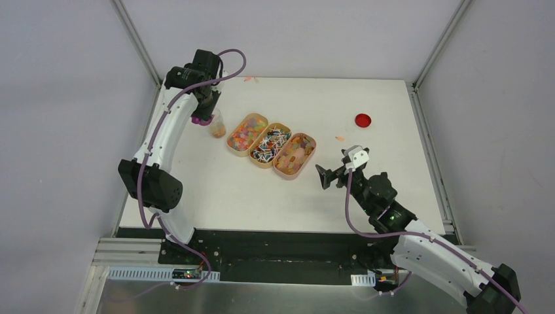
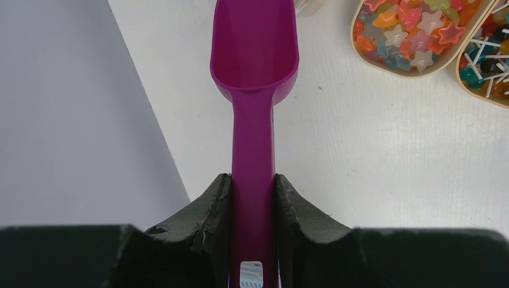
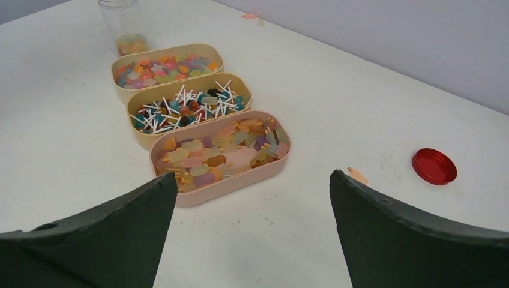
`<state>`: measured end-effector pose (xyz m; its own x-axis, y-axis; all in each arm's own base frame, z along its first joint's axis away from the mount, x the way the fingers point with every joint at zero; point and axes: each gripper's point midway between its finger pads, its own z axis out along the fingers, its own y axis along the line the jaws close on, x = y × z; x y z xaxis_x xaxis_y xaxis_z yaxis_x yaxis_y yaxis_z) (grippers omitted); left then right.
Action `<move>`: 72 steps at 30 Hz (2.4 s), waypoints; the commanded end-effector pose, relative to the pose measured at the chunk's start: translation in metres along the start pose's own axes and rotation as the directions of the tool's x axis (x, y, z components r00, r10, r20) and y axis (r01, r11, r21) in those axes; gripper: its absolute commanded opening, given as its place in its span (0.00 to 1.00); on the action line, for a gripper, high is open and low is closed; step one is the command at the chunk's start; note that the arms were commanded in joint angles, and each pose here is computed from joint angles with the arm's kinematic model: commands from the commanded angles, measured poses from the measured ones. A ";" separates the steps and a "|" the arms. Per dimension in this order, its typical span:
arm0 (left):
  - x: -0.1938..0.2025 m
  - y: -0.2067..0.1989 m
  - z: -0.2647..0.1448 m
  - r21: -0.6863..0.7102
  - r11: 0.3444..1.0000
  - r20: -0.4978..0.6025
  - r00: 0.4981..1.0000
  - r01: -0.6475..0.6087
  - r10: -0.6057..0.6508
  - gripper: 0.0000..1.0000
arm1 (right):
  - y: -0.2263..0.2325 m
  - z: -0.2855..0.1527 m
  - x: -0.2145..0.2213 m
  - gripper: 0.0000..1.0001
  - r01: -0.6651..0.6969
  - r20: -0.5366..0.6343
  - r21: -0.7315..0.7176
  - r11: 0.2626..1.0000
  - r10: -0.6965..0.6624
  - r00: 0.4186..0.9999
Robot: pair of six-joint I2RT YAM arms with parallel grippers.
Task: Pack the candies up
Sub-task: Place the fake candies in the packing bottle, then adjust the spatula.
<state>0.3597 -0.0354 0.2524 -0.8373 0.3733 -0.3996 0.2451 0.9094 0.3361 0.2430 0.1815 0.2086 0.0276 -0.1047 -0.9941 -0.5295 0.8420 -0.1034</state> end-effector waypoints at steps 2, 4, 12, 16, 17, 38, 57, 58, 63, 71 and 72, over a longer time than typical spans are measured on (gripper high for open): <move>-0.009 -0.001 -0.007 -0.009 1.000 0.028 0.999 0.015 -0.014 0.00 | -0.002 0.002 -0.016 1.00 -0.011 0.062 0.006 1.000 0.011 0.998; -0.007 -0.004 -0.005 0.001 1.000 0.021 1.000 0.014 -0.014 0.00 | -0.001 0.003 -0.015 1.00 -0.010 0.058 0.004 1.000 0.010 0.998; -0.009 -0.008 -0.011 0.008 1.000 0.033 0.999 0.017 -0.018 0.00 | -0.001 0.003 -0.016 1.00 -0.009 0.061 0.003 1.000 0.009 0.998; -0.013 -0.014 -0.018 0.032 0.999 0.058 0.998 0.028 -0.030 0.00 | -0.001 0.004 -0.015 1.00 -0.009 0.058 0.002 1.000 0.009 0.998; -0.010 -0.016 -0.014 0.034 0.999 0.042 0.999 0.025 -0.026 0.00 | -0.001 0.004 -0.015 0.99 -0.008 0.057 0.002 1.000 0.008 0.998; -0.028 0.006 -0.061 -0.006 0.996 0.250 0.964 0.090 -0.086 0.00 | -0.002 0.000 -0.023 0.99 -0.029 0.072 -0.002 1.000 0.029 0.997; -0.015 -0.152 -0.108 0.162 0.795 0.815 0.533 -0.585 0.227 0.00 | 0.024 -0.009 -0.067 0.99 0.001 0.249 -0.168 0.986 0.042 0.968; -0.010 -0.162 -0.108 0.164 0.773 0.821 0.519 -0.613 0.237 0.00 | 0.031 -0.011 -0.074 0.97 0.043 0.289 -0.201 0.979 0.018 0.957; 0.003 -0.192 -0.107 0.207 0.716 0.836 0.501 -0.667 0.225 0.00 | 0.055 -0.006 -0.100 0.90 0.228 0.411 -0.292 0.929 -0.093 0.907; 0.012 -0.226 -0.126 0.396 0.619 0.836 0.545 -0.678 0.061 0.00 | 0.096 0.009 -0.098 0.76 0.462 0.485 -0.417 0.783 -0.239 0.841; 0.015 -0.229 -0.130 0.412 0.598 0.837 0.545 -0.687 0.050 0.00 | 0.096 0.012 -0.100 0.77 0.483 0.493 -0.400 0.779 -0.261 0.830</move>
<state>0.2451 -0.2374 0.2478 -0.0747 0.5375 -0.8399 0.8834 0.4264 0.1943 0.2090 0.2644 0.2529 0.3830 -0.0930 -0.9191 -0.8031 0.4581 -0.3810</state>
